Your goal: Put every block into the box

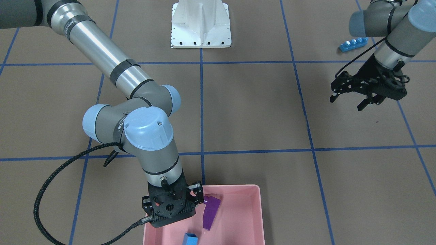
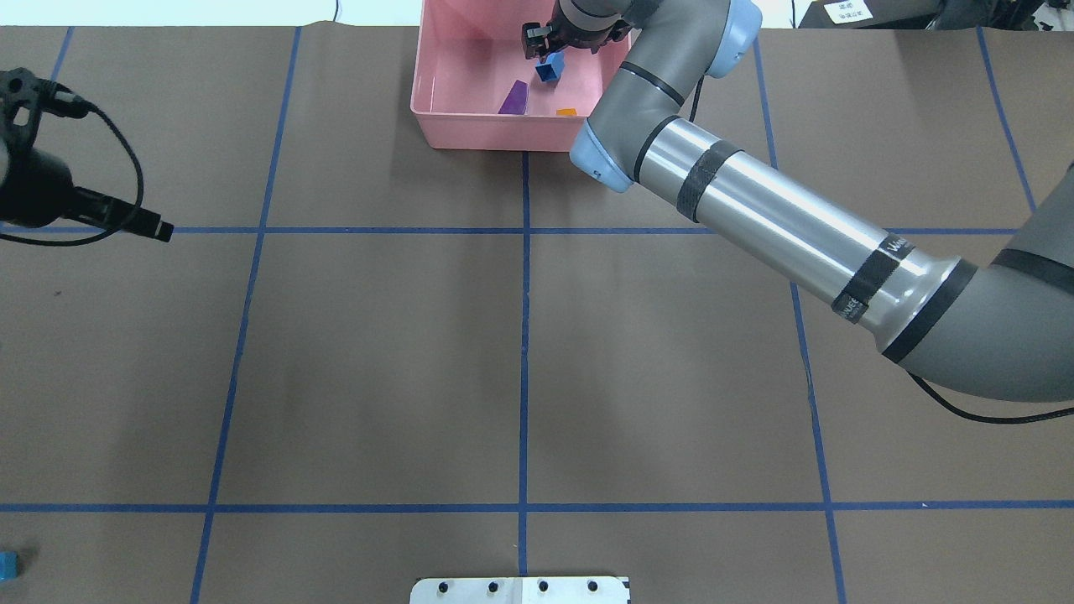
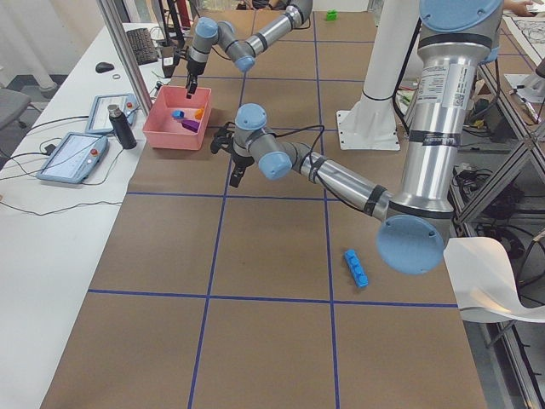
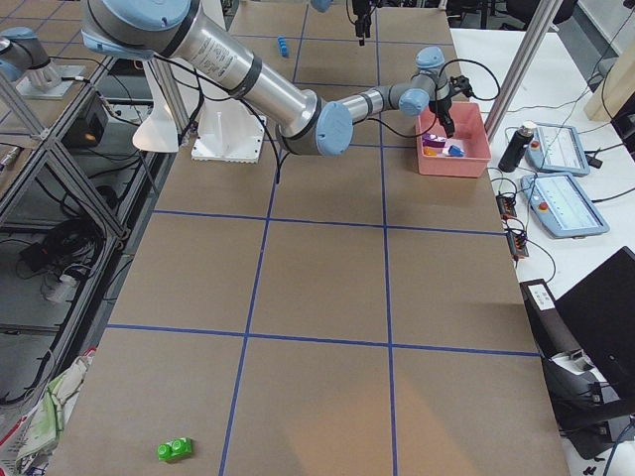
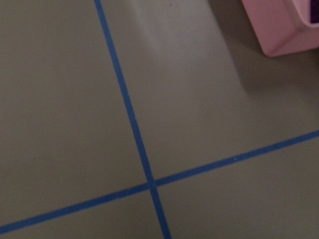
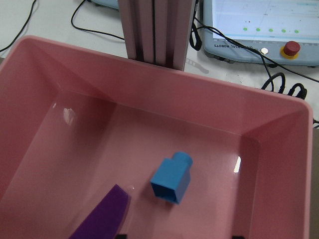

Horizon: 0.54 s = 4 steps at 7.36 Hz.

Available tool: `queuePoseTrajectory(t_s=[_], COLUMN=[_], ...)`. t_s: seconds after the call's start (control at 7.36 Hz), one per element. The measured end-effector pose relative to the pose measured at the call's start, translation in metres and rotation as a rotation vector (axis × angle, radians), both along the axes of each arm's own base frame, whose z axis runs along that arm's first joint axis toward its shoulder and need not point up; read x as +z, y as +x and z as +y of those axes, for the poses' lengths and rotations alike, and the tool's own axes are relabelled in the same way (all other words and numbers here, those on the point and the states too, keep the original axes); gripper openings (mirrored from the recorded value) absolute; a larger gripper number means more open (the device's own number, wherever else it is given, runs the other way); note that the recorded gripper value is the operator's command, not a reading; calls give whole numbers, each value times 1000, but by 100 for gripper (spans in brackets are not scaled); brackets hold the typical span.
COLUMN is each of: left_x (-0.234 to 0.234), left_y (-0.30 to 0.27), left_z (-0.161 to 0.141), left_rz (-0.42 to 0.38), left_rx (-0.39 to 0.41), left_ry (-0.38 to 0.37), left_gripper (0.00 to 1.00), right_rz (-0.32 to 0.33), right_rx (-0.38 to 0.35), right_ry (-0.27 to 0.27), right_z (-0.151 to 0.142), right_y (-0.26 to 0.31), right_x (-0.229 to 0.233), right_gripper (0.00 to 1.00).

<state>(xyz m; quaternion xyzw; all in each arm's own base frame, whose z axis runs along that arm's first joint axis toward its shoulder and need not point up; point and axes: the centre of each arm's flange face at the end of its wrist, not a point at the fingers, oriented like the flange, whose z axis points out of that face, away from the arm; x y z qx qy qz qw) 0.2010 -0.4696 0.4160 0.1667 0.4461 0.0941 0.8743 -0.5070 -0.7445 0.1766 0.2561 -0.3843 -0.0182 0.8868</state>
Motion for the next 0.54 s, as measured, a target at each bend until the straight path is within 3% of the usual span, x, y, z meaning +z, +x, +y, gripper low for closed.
queuePoseTrajectory(t_s=[0.27,0.54], left_x=[20,42], left_y=[-27,-49], left_z=[47,90], left_rz=[-35,-83], left_rx=[45,111], left_ry=[17,39], left_gripper=[100,100], right_rz=[-45,-125], right_rx=[1,-6], right_ry=[-26,-130], right_z=[-7,-9], right_y=[15,50], right_x=[-15,-41], right_gripper=[99,99])
